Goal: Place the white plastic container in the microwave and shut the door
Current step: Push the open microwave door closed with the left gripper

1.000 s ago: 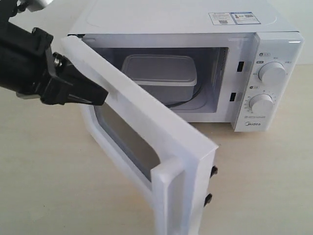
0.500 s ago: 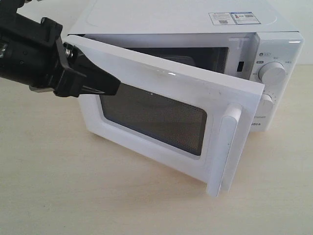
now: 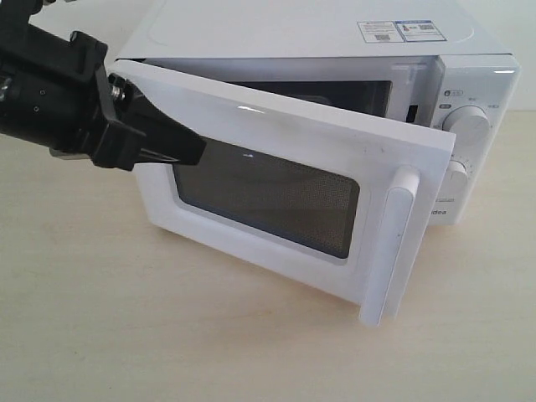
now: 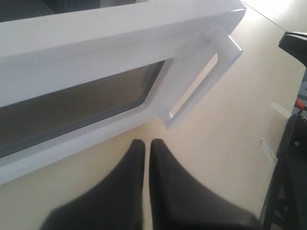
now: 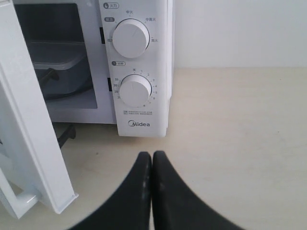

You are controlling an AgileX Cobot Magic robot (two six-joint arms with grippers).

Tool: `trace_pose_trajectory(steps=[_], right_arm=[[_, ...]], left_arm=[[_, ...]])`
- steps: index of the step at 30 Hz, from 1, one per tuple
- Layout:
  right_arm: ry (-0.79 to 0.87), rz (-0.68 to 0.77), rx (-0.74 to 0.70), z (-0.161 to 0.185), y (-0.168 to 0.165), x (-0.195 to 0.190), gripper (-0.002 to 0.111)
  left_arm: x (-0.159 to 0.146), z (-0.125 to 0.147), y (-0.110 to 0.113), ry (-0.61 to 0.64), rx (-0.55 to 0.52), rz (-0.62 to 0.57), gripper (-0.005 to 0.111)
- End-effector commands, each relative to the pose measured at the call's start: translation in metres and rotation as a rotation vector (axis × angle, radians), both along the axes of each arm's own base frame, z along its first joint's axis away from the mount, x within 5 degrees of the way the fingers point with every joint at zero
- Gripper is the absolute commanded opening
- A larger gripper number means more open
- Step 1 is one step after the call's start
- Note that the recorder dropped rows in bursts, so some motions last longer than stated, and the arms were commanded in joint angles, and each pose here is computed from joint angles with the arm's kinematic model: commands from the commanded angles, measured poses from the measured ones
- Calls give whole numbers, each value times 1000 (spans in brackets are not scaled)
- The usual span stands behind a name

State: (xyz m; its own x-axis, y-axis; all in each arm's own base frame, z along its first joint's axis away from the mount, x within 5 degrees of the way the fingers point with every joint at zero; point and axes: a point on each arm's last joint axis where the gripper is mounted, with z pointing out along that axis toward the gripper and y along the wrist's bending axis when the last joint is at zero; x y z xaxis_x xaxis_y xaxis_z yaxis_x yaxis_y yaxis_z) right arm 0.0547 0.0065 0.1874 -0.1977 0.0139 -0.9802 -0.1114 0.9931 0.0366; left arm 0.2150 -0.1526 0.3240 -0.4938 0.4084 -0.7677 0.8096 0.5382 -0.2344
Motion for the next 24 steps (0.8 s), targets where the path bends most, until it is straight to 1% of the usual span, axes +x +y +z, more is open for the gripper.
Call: trace_pose_trajectory(steps=[1, 6, 10, 12, 15, 24], right_arm=[[-7, -7, 0, 1, 0, 0, 0], [-7, -7, 0, 1, 0, 0, 0], [-7, -7, 0, 1, 0, 0, 0], [-7, -7, 0, 1, 0, 0, 0], [-7, -7, 0, 1, 0, 0, 0], [-21, -7, 2, 2, 0, 0, 0]], left_arm=[[0, 1, -2, -19, 5, -15, 4], [3, 2, -2, -43, -1, 10, 4], [13, 1, -2, -123, 2, 47, 4], [19, -1, -3, -143, 3, 65, 4], [28, -9, -5, -175, 34, 68, 4], [60, -32, -6, -247, 94, 191, 4]])
